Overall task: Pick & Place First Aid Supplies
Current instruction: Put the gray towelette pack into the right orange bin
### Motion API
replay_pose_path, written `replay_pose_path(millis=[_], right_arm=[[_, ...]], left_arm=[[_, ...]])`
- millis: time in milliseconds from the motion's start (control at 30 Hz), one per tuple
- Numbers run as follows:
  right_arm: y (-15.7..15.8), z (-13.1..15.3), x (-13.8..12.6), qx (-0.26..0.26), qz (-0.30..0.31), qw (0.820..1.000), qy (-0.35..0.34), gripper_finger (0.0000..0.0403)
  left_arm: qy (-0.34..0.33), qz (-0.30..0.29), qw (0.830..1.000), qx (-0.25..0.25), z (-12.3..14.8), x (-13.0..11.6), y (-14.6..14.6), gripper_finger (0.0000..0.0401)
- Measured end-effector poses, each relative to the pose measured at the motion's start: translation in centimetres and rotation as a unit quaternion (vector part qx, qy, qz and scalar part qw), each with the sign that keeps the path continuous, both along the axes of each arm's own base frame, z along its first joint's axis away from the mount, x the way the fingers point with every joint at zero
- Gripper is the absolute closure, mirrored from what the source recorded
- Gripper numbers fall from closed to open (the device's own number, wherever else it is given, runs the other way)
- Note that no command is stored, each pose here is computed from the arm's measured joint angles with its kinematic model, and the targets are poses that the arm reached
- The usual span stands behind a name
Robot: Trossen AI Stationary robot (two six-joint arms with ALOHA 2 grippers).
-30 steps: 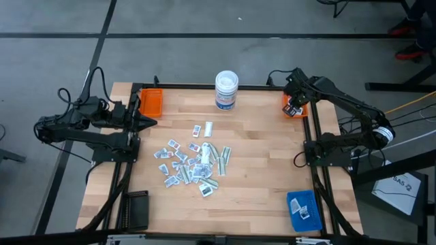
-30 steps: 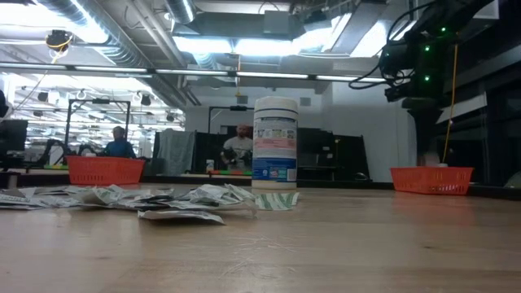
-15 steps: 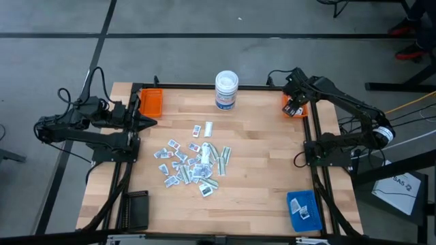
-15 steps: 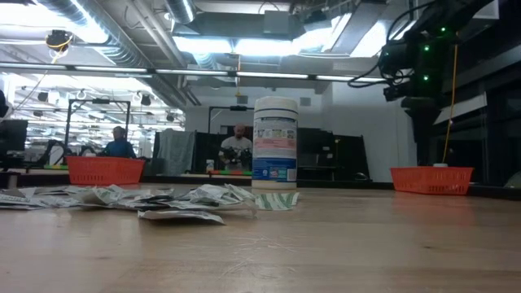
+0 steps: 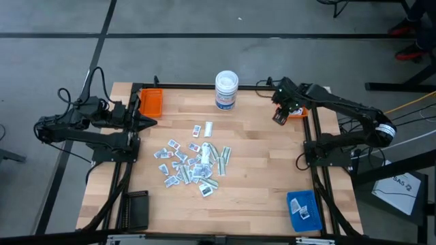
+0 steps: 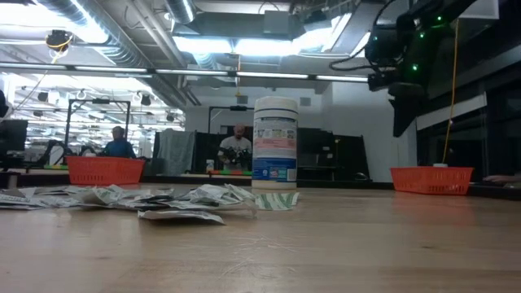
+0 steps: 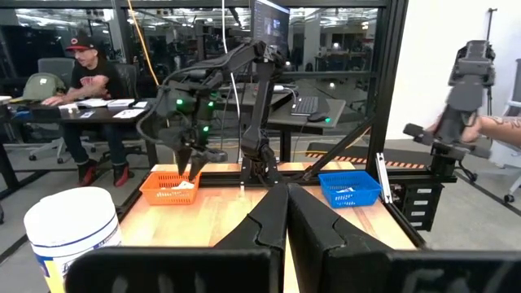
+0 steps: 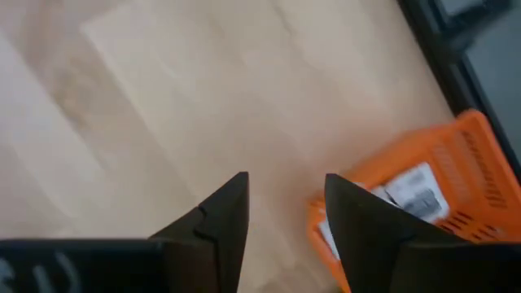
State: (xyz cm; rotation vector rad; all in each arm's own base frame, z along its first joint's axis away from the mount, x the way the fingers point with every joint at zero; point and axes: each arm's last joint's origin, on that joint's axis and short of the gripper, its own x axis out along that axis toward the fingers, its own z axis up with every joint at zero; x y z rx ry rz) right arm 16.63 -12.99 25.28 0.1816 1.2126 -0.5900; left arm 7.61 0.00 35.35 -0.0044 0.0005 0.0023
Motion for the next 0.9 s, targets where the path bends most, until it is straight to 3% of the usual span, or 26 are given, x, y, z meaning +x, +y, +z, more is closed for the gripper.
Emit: replay_pose_path(millis=[367, 667, 900], right_arm=[[5.2, 0.6, 4.3, -0.023, 0.111, 0.991, -0.078, 0.0241], [9.9, 1.5, 6.7, -0.033, 0.206, 0.966, -0.155, 0.0241], [13.2, 2.0, 7.4, -0.07, 0.23, 0.952, -0.187, 0.0241]], left_arm=[[0.0, 0.0, 1.0, 0.0, 0.0, 0.0, 0.0, 0.0397], [0.0, 0.0, 1.0, 0.0, 0.0, 0.0, 0.0, 0.0397], [0.0, 0.0, 1.0, 0.0, 0.0, 0.0, 0.0, 0.0397]])
